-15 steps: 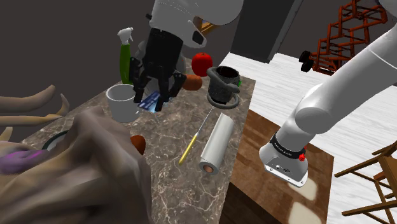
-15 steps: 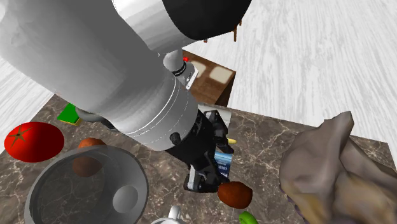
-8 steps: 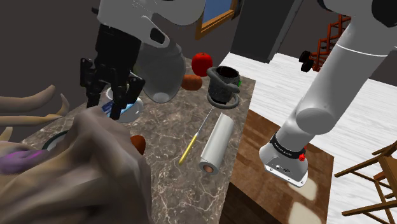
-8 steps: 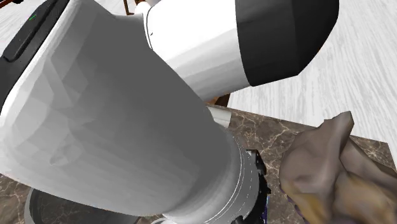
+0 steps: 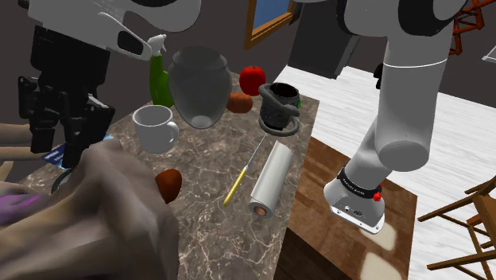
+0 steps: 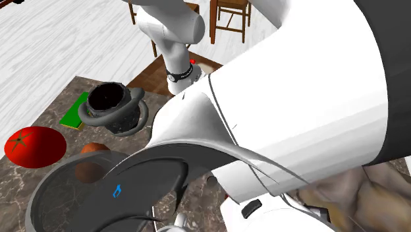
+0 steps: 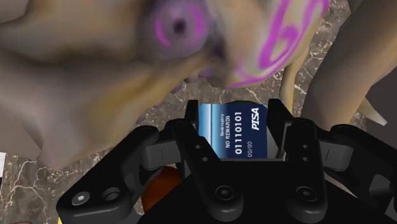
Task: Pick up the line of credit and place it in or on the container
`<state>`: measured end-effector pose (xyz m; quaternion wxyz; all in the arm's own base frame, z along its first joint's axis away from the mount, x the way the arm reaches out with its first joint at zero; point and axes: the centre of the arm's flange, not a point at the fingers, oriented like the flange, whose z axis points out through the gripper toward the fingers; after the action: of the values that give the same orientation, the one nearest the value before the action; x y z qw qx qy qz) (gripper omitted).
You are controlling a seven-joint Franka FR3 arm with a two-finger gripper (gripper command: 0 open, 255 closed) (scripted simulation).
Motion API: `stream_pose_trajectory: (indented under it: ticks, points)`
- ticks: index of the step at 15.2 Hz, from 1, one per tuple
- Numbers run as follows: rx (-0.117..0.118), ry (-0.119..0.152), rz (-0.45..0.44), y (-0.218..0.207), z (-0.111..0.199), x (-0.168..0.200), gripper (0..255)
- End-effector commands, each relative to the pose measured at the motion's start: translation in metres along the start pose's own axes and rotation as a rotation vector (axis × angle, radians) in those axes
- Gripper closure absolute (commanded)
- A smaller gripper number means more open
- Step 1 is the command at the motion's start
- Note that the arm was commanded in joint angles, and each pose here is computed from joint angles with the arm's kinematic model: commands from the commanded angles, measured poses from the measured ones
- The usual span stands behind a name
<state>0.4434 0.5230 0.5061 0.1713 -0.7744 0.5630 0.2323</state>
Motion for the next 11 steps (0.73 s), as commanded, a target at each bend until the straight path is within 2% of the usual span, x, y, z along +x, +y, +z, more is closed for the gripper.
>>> stream_pose_trajectory:
  ticks: [1, 11]
  points:
    - [0.006, 0.002, 0.009, -0.006, 0.013, 0.009, 255]
    - [0.006, 0.002, 0.009, -0.006, 0.057, 0.038, 255]
